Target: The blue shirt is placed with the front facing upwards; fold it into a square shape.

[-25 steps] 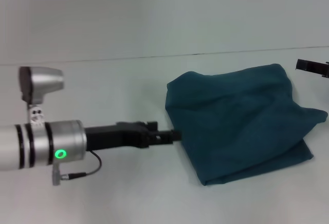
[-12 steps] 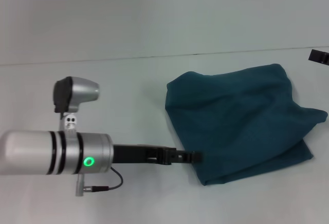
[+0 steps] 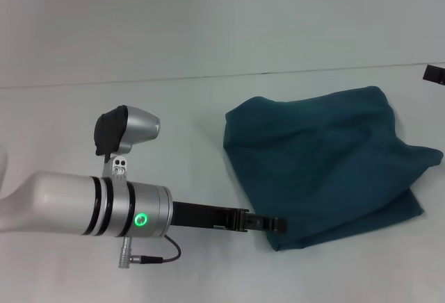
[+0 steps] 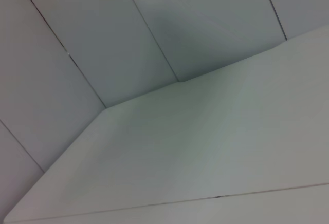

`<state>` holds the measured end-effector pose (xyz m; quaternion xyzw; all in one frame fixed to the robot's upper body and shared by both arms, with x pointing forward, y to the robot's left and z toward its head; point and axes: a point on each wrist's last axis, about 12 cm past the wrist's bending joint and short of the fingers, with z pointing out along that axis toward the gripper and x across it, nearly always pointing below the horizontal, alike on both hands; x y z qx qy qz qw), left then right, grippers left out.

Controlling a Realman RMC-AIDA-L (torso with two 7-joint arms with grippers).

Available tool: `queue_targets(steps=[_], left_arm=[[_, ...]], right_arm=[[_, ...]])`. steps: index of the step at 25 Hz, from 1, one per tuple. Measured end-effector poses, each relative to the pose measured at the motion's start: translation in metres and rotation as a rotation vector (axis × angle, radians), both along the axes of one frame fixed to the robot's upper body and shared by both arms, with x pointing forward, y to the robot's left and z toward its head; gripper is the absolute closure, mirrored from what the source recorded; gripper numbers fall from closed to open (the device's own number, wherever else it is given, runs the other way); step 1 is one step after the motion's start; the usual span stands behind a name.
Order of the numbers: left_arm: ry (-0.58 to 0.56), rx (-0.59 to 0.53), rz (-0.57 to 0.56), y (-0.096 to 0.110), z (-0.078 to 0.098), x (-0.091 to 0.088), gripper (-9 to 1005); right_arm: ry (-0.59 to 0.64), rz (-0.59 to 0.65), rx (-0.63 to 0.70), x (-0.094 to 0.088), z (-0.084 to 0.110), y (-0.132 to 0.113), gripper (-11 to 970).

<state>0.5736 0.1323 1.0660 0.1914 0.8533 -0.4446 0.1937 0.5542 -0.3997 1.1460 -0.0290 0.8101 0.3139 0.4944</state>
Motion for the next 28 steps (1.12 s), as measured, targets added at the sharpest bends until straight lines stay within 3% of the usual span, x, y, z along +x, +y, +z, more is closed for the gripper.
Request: queue_targets(steps=[28], left_arm=[[0.039,0.046,0.002,-0.015,-0.01,0.001,80]], right_arm=[[0.001,0.0,-0.004,-0.002,-0.001,-0.001,36]])
